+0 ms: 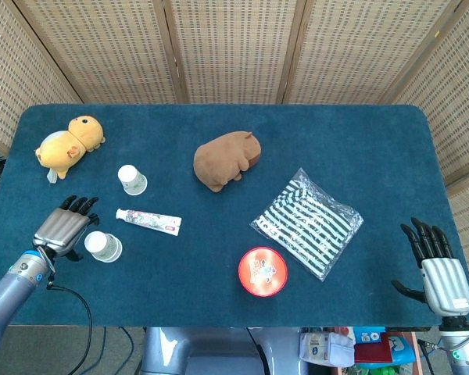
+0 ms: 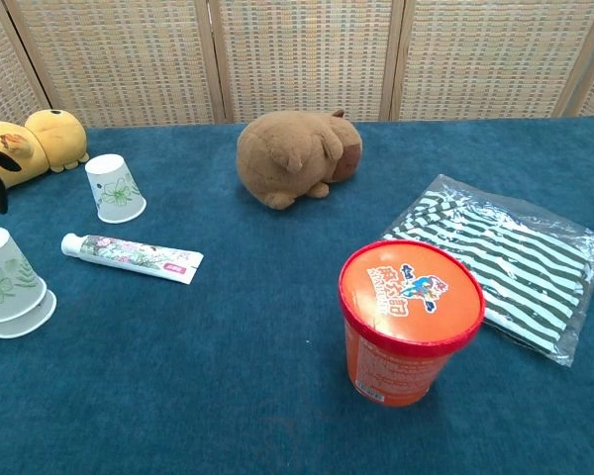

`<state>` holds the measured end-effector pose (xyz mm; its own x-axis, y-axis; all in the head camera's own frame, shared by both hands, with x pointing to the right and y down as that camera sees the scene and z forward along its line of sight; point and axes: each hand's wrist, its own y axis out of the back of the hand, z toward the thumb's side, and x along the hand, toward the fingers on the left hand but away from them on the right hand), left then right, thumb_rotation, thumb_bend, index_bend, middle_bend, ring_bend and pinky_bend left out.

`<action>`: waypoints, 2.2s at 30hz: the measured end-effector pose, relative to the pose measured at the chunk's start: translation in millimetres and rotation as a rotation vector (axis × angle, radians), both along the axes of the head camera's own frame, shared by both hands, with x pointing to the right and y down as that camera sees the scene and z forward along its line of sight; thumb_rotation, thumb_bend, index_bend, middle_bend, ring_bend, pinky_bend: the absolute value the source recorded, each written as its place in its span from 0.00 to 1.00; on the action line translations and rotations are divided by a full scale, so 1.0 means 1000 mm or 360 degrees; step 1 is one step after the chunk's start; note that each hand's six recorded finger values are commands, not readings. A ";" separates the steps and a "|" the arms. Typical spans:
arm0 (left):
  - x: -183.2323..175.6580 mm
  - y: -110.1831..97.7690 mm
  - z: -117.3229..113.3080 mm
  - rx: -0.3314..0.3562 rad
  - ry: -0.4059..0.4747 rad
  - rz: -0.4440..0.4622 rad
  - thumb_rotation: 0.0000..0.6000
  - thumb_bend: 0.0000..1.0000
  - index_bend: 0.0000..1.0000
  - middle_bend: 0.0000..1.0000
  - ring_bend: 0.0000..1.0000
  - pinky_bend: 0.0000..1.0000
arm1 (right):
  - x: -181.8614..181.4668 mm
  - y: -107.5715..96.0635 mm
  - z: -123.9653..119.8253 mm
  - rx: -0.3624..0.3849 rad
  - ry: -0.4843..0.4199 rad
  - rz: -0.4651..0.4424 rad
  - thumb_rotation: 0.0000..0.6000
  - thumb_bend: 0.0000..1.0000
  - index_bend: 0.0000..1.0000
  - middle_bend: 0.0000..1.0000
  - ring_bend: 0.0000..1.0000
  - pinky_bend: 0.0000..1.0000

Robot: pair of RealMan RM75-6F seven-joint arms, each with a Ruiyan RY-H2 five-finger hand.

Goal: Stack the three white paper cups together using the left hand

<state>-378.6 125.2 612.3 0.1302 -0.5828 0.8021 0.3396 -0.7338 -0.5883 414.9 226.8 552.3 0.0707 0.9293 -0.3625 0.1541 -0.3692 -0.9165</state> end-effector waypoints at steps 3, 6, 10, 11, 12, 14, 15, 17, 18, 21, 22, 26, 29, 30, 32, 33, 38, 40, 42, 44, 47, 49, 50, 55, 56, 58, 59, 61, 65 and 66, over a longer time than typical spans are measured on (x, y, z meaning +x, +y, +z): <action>0.000 0.001 0.003 -0.0004 -0.0002 -0.0009 1.00 0.19 0.09 0.00 0.00 0.00 | 0.000 0.000 0.000 -0.0001 -0.0001 0.0003 1.00 0.05 0.00 0.00 0.00 0.00; 0.000 -0.001 0.003 0.0000 -0.0003 -0.0014 1.00 0.19 0.07 0.00 0.00 0.00 | 0.001 0.000 0.000 0.0001 -0.0003 0.0005 1.00 0.05 0.00 0.00 0.00 0.00; 0.001 -0.006 -0.004 0.0022 0.0028 -0.0052 1.00 0.19 0.06 0.00 0.00 0.00 | 0.001 0.000 0.000 0.0001 -0.0006 0.0007 1.00 0.05 0.00 0.00 0.00 0.00; 0.001 -0.008 -0.007 0.0030 0.0043 -0.0068 1.00 0.19 0.06 0.00 0.00 0.00 | 0.001 0.000 0.000 -0.0001 -0.0007 0.0006 1.00 0.05 0.00 0.00 0.00 0.00; 0.001 -0.012 -0.011 0.0048 0.0067 -0.0094 1.00 0.19 0.06 0.00 0.00 0.00 | 0.000 0.000 0.001 -0.0003 -0.0007 0.0002 1.00 0.05 0.00 0.00 0.00 0.00; 0.001 -0.022 -0.021 0.0092 0.0106 -0.0135 1.00 0.19 0.06 0.00 0.00 0.00 | -0.002 0.001 0.002 -0.0010 -0.0006 -0.0010 1.00 0.05 0.00 0.00 0.00 0.00; 0.000 -0.030 -0.029 0.0126 0.0128 -0.0156 1.00 0.19 0.06 0.00 0.00 0.00 | -0.003 0.001 0.002 -0.0012 -0.0006 -0.0014 1.00 0.05 0.00 0.00 0.00 0.00; 0.001 -0.041 -0.038 0.0175 0.0153 -0.0172 1.00 0.19 0.06 0.00 0.00 0.00 | -0.004 0.001 0.003 -0.0018 -0.0007 -0.0017 1.00 0.05 0.00 0.00 0.00 0.00; 0.002 -0.046 -0.041 0.0193 0.0163 -0.0172 1.00 0.19 0.06 0.00 0.00 0.01 | -0.004 0.001 0.003 -0.0020 -0.0007 -0.0017 1.00 0.05 0.00 0.00 0.00 0.00; 0.005 -0.056 -0.043 0.0223 0.0176 -0.0181 1.00 0.19 0.06 0.00 0.00 0.03 | -0.004 0.002 0.005 -0.0032 -0.0008 -0.0014 1.00 0.05 0.00 0.00 0.00 0.00; 0.006 -0.058 -0.043 0.0226 0.0177 -0.0186 1.00 0.19 0.06 0.00 0.00 0.04 | -0.003 0.001 0.005 -0.0035 -0.0009 -0.0012 1.00 0.05 0.00 0.00 0.00 0.00; 0.011 -0.070 -0.036 0.0227 0.0180 -0.0217 1.00 0.19 0.06 0.00 0.00 0.12 | -0.002 0.001 0.006 -0.0038 -0.0016 -0.0003 1.00 0.05 0.00 0.00 0.00 0.00; 0.017 -0.078 -0.027 0.0226 0.0181 -0.0234 1.00 0.19 0.06 0.00 0.00 0.16 | 0.000 0.000 0.007 -0.0040 -0.0022 0.0004 1.00 0.05 0.00 0.00 0.00 0.00; 0.019 -0.081 -0.024 0.0224 0.0179 -0.0242 1.00 0.19 0.06 0.00 0.00 0.16 | 0.000 0.000 0.007 -0.0042 -0.0024 0.0006 1.00 0.05 0.00 0.00 0.00 0.00; 0.022 -0.085 -0.019 0.0218 0.0177 -0.0253 1.00 0.19 0.06 0.00 0.00 0.15 | 0.001 0.000 0.008 -0.0045 -0.0028 0.0010 1.00 0.05 0.00 0.00 0.00 0.00; 0.024 -0.087 -0.015 0.0215 0.0175 -0.0260 1.00 0.19 0.06 0.00 0.00 0.14 | 0.001 0.000 0.008 -0.0045 -0.0031 0.0012 1.00 0.05 0.00 0.00 0.00 0.00; 0.031 -0.099 -0.004 0.0205 0.0150 -0.0272 1.00 0.19 0.06 0.00 0.00 0.11 | 0.003 -0.001 0.009 -0.0052 -0.0035 0.0018 1.00 0.05 0.00 0.00 0.00 0.00; 0.034 -0.104 0.000 0.0200 0.0135 -0.0268 1.00 0.19 0.06 0.00 0.00 0.11 | 0.005 -0.001 0.010 -0.0057 -0.0033 0.0025 1.00 0.05 0.00 0.00 0.00 0.00; 0.036 -0.110 0.004 0.0198 0.0117 -0.0269 1.00 0.19 0.06 0.00 0.00 0.11 | 0.007 -0.002 0.012 -0.0066 -0.0031 0.0036 1.00 0.05 0.00 0.00 0.00 0.00; 0.038 -0.115 0.007 0.0192 0.0103 -0.0279 1.00 0.19 0.06 0.00 0.00 0.11 | 0.009 -0.002 0.013 -0.0069 -0.0030 0.0042 1.00 0.05 0.00 0.00 0.00 0.00; 0.041 -0.123 0.016 0.0176 0.0071 -0.0286 1.00 0.19 0.06 0.00 0.01 0.11 | 0.010 -0.003 0.014 -0.0076 -0.0035 0.0048 1.00 0.05 0.00 0.00 0.00 0.00; 0.045 -0.126 0.023 0.0161 0.0045 -0.0281 1.00 0.19 0.06 0.00 0.01 0.11 | 0.010 -0.003 0.015 -0.0081 -0.0033 0.0048 1.00 0.05 0.00 0.00 0.00 0.00; 0.046 -0.127 0.027 0.0154 0.0035 -0.0281 1.00 0.19 0.07 0.00 0.01 0.11 | 0.011 -0.003 0.015 -0.0082 -0.0030 0.0049 1.00 0.05 0.00 0.00 0.00 0.00; 0.051 -0.127 0.046 0.0102 -0.0016 -0.0283 1.00 0.19 0.09 0.01 0.01 0.12 | 0.013 -0.004 0.018 -0.0092 -0.0024 0.0058 1.00 0.05 0.00 0.00 0.00 0.00; 0.051 -0.127 0.049 0.0094 -0.0025 -0.0284 1.00 0.19 0.10 0.01 0.01 0.12 | 0.014 -0.004 0.018 -0.0095 -0.0022 0.0060 1.00 0.05 0.00 0.00 0.00 0.00; 0.051 -0.127 0.055 0.0078 -0.0043 -0.0286 1.00 0.19 0.11 0.02 0.02 0.12 | 0.014 -0.004 0.019 -0.0098 -0.0020 0.0063 1.00 0.05 0.00 0.00 0.00 0.00; 0.051 -0.128 0.057 0.0074 -0.0050 -0.0286 1.00 0.19 0.12 0.02 0.02 0.12 | 0.015 -0.004 0.020 -0.0100 -0.0019 0.0064 1.00 0.05 0.00 0.00 0.00 0.00; 0.051 -0.128 0.061 0.0068 -0.0063 -0.0287 1.00 0.19 0.12 0.02 0.02 0.12 | 0.015 -0.004 0.020 -0.0103 -0.0016 0.0067 1.00 0.05 0.00 0.00 0.00 0.00; 0.051 -0.132 0.068 0.0075 -0.0078 -0.0295 1.00 0.19 0.13 0.03 0.02 0.12 | 0.016 -0.004 0.023 -0.0115 -0.0014 0.0069 1.00 0.05 0.00 0.00 0.00 0.00; 0.051 -0.133 0.070 0.0079 -0.0080 -0.0297 1.00 0.19 0.13 0.03 0.02 0.12 | 0.015 -0.004 0.023 -0.0118 -0.0014 0.0068 1.00 0.05 0.00 0.00 0.00 0.00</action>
<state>-327.5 -7.7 681.9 -0.0234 -0.6322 0.7744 0.2301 -0.7573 -0.6113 430.4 222.9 575.8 0.0349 0.9023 -0.4297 0.1791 -0.4287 -0.8855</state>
